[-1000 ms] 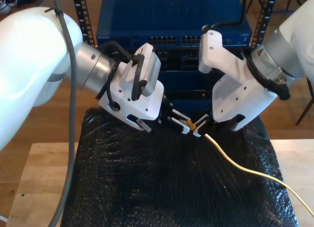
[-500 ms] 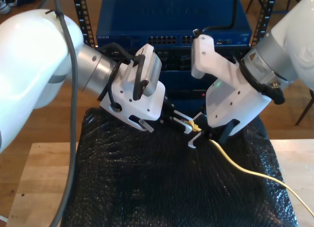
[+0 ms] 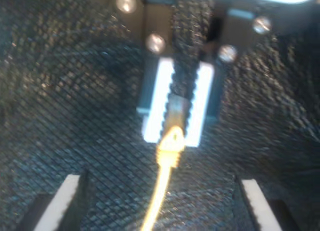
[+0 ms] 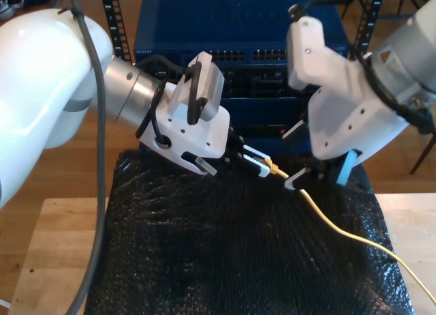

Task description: Grab the cable and plug it in

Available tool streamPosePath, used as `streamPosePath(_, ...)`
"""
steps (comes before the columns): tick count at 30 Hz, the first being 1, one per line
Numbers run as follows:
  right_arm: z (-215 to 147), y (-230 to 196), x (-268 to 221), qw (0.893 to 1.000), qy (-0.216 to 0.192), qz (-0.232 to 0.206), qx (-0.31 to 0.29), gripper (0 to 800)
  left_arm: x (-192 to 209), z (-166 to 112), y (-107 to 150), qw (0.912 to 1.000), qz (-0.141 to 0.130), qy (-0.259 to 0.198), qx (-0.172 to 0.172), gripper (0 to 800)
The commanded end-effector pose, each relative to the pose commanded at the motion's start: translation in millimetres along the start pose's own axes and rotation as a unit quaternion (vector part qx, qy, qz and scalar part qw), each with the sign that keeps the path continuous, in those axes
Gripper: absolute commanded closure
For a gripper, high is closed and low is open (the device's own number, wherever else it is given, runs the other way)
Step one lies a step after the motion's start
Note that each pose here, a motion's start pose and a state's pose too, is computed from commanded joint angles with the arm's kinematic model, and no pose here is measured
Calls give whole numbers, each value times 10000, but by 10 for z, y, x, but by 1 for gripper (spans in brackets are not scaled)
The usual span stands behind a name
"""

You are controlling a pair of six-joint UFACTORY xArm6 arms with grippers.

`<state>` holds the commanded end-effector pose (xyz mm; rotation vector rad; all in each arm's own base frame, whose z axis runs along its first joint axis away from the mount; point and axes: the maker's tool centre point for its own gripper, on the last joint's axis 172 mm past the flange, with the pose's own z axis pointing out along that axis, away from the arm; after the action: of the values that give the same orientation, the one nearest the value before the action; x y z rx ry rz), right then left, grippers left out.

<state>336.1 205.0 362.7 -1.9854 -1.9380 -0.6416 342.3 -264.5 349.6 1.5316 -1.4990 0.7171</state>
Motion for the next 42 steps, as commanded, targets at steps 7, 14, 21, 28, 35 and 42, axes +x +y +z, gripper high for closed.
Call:
streamPosePath(7,-205,20,125,9990,84,-358,-243,68,61,-25,-31,9986,-424,317,-61,797)
streamPosePath(14,-328,25,175,9966,111,-712,-398,1,36,-39,-44,9967,-694,410,-99,797)
streamPosePath(21,-380,123,41,9945,60,-907,-527,1,17,-28,-49,9963,-752,410,-114,797)
streamPosePath(28,-428,168,-46,9931,41,-1019,-571,2,10,-28,-54,9961,-770,420,-121,797)
streamPosePath(35,-522,178,-9,9921,64,-1043,-689,1,146,-58,12,9946,-763,652,-267,794)
streamPosePath(42,-711,141,71,9887,91,-1175,-927,49,224,-39,126,9892,-908,949,-645,792)
